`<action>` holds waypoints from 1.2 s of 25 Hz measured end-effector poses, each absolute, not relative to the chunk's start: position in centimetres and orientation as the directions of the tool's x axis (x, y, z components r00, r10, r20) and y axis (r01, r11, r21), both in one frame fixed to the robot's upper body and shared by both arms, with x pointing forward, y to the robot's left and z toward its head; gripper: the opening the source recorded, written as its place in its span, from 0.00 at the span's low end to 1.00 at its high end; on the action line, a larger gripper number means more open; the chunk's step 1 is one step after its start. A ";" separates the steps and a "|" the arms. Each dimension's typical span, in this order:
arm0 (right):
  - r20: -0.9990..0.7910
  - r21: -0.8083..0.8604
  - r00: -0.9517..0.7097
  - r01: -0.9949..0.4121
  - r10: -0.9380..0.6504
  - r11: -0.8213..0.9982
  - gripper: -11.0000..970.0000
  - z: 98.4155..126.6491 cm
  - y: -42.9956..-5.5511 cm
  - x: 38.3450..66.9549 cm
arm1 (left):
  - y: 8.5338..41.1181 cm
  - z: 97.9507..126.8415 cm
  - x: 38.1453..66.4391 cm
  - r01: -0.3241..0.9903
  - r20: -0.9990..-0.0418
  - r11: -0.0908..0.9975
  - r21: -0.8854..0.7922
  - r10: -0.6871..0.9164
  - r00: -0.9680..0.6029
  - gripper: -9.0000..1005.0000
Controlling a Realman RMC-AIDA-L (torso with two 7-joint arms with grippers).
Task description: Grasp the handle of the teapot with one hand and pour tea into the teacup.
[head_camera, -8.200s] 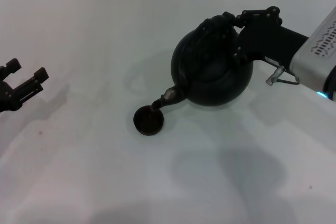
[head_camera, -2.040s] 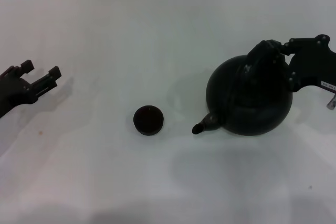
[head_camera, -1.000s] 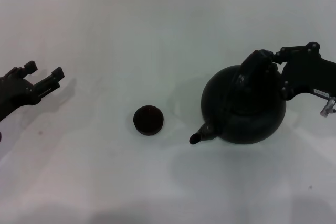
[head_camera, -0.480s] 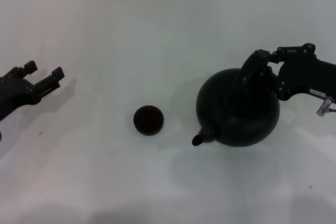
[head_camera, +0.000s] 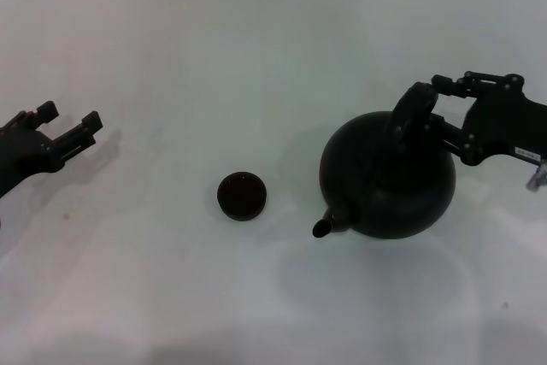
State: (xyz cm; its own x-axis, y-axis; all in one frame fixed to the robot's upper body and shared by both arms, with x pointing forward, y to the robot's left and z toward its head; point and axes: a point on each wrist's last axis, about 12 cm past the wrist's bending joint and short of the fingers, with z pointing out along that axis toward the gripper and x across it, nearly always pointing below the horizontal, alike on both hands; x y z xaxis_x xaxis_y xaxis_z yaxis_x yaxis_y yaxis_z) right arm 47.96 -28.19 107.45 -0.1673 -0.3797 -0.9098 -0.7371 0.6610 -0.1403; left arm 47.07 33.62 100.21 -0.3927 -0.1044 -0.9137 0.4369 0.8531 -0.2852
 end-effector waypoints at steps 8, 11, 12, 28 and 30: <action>-0.934 -0.038 -0.219 -0.725 -0.283 0.688 0.73 107.4 -30.2 47.3 | 33.7 100.3 47.2 0.436 -0.917 0.856 -0.276 -0.099 -0.386 0.85; -0.939 -0.015 -0.233 -0.707 -0.253 0.707 0.81 107.3 -31.3 46.9 | 33.8 100.3 47.2 0.437 -0.922 0.860 -0.264 -0.092 -0.376 0.85; -0.940 -0.004 -0.243 -0.694 -0.240 0.720 0.81 107.2 -32.0 46.7 | 33.8 100.4 47.3 0.437 -0.923 0.860 -0.263 -0.092 -0.374 0.85; -0.991 -0.053 0.129 -0.184 -0.029 0.981 0.80 104.2 -39.9 44.9 | 38.8 101.8 47.0 0.151 -0.990 0.985 -0.083 -0.064 -0.123 0.85; -0.989 -0.067 0.143 -0.157 -0.045 0.985 0.80 103.8 -39.5 44.9 | 39.2 102.2 47.2 0.142 -0.993 0.987 -0.074 -0.059 -0.104 0.85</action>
